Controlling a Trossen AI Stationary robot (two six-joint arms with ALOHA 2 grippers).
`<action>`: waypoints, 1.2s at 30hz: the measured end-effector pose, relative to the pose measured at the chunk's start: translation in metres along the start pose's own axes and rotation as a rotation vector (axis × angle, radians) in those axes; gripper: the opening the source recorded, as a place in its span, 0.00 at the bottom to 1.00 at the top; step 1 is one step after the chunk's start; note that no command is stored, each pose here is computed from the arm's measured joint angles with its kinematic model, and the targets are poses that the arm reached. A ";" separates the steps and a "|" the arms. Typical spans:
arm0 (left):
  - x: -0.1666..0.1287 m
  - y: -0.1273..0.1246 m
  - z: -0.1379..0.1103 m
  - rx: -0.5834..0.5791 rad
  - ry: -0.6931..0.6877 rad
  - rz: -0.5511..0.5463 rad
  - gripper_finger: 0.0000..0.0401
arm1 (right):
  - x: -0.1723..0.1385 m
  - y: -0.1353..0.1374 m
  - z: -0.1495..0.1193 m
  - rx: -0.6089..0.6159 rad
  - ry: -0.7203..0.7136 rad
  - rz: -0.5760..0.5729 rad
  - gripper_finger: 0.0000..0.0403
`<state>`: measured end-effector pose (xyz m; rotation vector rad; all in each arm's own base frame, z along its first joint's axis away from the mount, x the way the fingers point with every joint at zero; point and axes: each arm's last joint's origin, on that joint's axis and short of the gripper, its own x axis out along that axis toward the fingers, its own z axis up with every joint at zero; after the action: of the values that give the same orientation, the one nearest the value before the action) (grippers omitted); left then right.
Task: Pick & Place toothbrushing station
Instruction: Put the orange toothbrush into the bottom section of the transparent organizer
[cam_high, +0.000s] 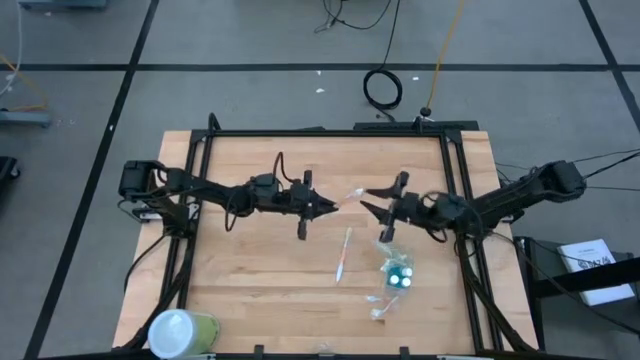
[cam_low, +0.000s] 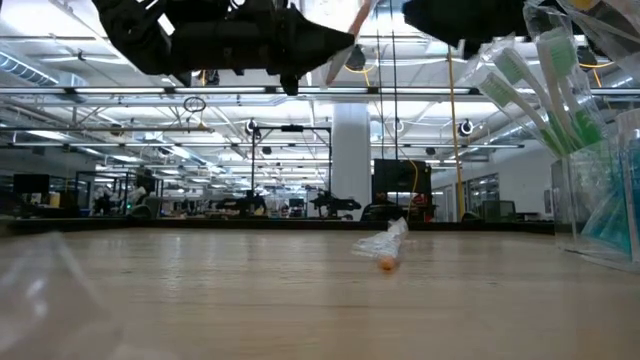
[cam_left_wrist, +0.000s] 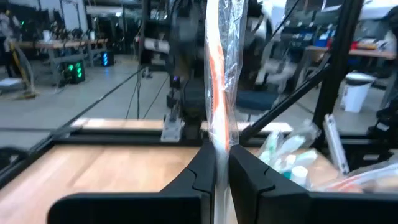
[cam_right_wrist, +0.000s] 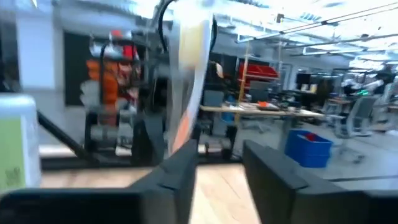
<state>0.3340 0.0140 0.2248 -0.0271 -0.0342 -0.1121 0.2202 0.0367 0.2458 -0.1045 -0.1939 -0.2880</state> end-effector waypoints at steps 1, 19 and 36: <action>0.000 0.000 -0.001 -0.002 0.014 0.009 0.06 | 0.006 -0.002 0.000 0.029 -0.014 0.013 0.35; 0.000 0.001 -0.007 0.029 0.068 0.039 0.06 | 0.052 -0.002 0.003 0.114 -0.058 0.179 0.20; 0.000 0.001 -0.006 -0.114 0.058 0.133 0.30 | 0.049 -0.005 0.007 0.034 -0.032 0.139 0.02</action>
<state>0.3346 0.0153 0.2184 -0.1394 0.0316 0.0184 0.2636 0.0193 0.2630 -0.0880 -0.2218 -0.1451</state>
